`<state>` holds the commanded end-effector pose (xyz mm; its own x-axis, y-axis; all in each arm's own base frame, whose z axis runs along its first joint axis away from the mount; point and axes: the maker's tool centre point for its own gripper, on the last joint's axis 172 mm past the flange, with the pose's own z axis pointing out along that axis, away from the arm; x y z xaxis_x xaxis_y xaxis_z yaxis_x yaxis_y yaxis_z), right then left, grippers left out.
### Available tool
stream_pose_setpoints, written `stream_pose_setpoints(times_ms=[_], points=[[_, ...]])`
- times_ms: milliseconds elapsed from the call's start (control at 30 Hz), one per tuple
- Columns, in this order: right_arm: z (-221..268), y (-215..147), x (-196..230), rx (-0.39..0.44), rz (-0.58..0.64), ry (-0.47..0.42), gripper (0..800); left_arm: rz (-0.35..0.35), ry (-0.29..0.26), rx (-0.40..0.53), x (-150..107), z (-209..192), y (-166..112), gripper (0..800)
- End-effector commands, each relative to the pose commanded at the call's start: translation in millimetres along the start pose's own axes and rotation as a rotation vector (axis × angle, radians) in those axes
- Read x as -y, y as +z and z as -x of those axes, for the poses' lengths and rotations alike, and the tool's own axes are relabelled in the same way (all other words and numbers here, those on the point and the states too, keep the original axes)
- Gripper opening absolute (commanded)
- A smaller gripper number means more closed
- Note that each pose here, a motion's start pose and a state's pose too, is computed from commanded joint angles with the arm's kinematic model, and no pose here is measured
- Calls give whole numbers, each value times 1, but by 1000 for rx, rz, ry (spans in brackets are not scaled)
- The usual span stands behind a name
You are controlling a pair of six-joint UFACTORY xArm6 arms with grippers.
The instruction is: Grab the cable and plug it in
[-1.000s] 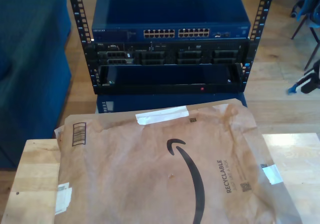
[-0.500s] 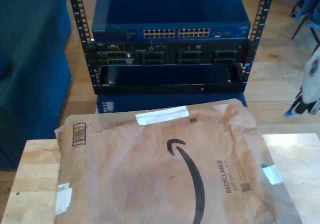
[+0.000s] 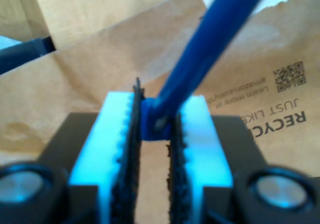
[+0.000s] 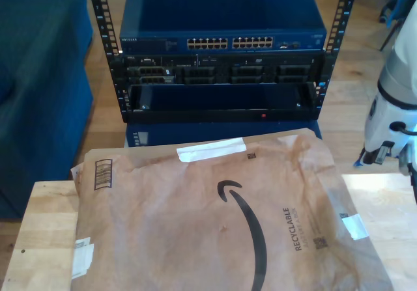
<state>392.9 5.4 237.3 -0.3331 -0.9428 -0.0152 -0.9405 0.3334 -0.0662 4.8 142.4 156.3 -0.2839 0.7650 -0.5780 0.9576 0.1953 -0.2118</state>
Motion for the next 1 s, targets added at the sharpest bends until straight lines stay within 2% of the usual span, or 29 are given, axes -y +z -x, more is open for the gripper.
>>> stream_pose_setpoints(times_ms=[133, 200, 333, 400, 433, 533, 600, 700, 767, 900, 1000], points=[[-4, 12, -11, -10, 24, -1, 0, 31, -9, 9, 10, -6, 35, 800], [-4, 13, -10, -7, 15, -3, 0, 40, -11, -47, 14, -19, 38, 800], [-3, 15, -6, 0, 0, 0, 0, 46, 22, -35, 18, -19, 66, 800], [-3, 14, -6, 1, -1, -3, 0, 67, 14, -87, 17, -33, 62, 800], [-3, 14, -6, 1, -1, -3, 0, 74, 26, -95, 18, -35, 62, 800], [-3, 18, -7, 3, -7, -8, 0, 81, 160, -110, 16, -39, 80, 800], [-2, 27, -5, 13, -31, -40, 0, 89, 193, -155, 11, -51, 101, 800], [2, 28, 5, 33, -83, -63, 0, 107, 181, -217, 7, -66, 107, 800], [4, 15, 10, 44, -116, -66, 0, 106, 182, -201, 7, -62, 117, 800], [17, -33, 36, 75, -215, -152, 0, 107, 181, -194, 7, -62, 118, 800], [20, -36, 48, 73, -209, -149, 0, 107, 181, -193, 7, -62, 118, 800]])
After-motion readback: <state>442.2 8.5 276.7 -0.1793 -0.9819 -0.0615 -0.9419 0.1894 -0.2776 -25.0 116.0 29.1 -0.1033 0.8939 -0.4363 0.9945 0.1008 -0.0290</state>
